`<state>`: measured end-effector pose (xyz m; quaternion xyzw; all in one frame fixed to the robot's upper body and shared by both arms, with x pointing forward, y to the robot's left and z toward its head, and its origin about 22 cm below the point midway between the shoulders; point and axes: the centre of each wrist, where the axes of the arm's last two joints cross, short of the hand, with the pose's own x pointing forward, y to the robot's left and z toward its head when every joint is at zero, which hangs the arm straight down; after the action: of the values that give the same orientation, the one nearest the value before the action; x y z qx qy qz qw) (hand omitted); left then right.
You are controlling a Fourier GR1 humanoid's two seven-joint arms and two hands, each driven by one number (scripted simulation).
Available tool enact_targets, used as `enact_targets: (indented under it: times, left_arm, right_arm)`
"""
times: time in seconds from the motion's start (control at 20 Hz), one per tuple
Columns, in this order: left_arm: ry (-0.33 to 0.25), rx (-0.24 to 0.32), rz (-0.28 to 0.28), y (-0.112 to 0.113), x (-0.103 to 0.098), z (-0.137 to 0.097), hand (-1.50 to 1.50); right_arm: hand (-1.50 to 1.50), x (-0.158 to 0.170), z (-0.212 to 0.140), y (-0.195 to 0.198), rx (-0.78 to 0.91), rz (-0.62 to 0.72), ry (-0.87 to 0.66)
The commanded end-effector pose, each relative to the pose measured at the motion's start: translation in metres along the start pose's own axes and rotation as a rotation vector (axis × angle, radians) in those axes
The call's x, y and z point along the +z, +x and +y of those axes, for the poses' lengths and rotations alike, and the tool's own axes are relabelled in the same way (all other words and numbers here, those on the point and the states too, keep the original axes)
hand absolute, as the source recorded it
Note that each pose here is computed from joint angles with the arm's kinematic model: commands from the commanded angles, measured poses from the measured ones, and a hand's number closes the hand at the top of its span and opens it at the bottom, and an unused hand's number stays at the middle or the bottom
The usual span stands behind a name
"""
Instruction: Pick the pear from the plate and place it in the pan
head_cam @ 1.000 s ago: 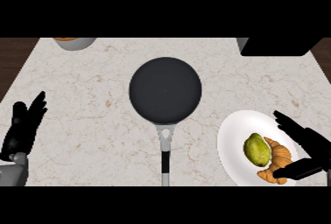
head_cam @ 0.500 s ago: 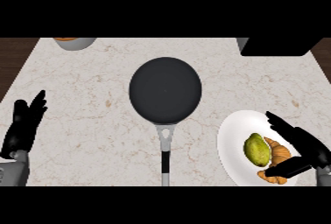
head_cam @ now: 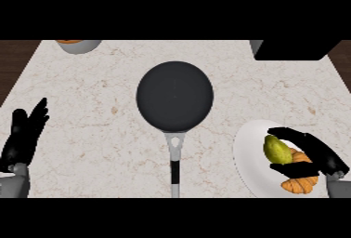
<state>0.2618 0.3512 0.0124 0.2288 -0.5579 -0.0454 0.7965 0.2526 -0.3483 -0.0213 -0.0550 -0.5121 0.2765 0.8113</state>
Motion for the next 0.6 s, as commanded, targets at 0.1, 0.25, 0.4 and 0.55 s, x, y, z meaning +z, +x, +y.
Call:
enact_targets:
  times: [0.1,0.25,0.4,0.55]
  left_arm:
    - [0.002,-0.002,0.0,-0.021,-0.002,0.0,0.0]
    - [0.002,-0.012,-0.001,0.005,0.003,0.013,0.0]
    - [0.001,-0.004,-0.018,0.007,-0.01,-0.017,0.0]
    - [-0.036,-0.011,-0.036,0.013,-0.014,-0.014,0.0]
  right_arm:
    - [1.5,-0.01,0.024,0.007,0.09,-0.015,-0.079]
    - [1.5,-0.012,0.008,-0.008,0.081,-0.024,-0.111]
    - [1.5,-0.014,-0.018,0.026,0.418,-0.086,-0.076]
    - [1.5,-0.01,-0.054,0.074,0.834,-0.137,-0.064]
